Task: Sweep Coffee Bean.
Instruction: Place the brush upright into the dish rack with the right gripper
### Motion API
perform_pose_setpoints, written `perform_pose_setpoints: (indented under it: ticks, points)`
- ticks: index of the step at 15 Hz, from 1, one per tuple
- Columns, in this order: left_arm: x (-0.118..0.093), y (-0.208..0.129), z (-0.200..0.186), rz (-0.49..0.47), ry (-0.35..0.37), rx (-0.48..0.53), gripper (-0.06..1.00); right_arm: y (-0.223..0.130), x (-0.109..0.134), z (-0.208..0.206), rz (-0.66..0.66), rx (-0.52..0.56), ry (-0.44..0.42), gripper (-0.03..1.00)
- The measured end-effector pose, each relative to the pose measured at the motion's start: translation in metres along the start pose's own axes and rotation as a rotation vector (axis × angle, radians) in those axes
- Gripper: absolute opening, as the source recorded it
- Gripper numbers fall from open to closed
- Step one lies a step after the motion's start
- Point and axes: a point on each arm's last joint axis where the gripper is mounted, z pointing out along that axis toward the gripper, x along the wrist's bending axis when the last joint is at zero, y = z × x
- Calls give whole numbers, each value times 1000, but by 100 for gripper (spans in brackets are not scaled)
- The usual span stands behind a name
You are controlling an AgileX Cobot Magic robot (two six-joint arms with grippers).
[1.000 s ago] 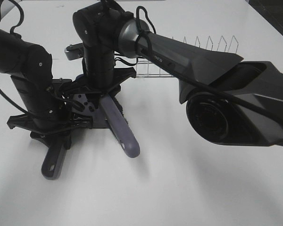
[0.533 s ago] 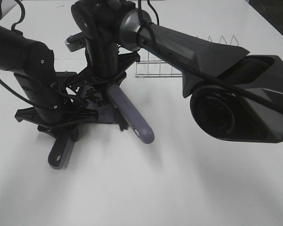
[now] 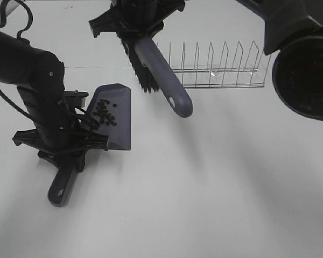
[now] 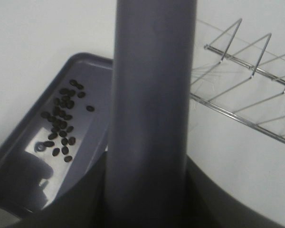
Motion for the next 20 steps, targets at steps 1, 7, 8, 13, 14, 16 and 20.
perform_pose_setpoints:
  ticks: [1,7,8,13,14,16,20]
  points:
    - [0,0,0,0,0,0,35,-2,-4,-1,-10,13,-27,30]
    - [0,-1,0,-4,1,15,35,-21,-45,3,-3,123,-90,30]
    - [0,-1,0,-4,1,15,35,-26,-48,8,-7,146,-94,30]
    - [0,-2,0,-6,3,23,35,-24,-63,-6,2,136,-92,30]
    - [0,-3,0,-6,6,31,35,-22,-71,-14,17,122,-96,30]
    - [0,-4,0,-2,9,39,35,-25,-91,-27,49,121,-112,30]
    - [0,-4,0,0,10,42,35,-50,-131,-32,112,204,-147,30]
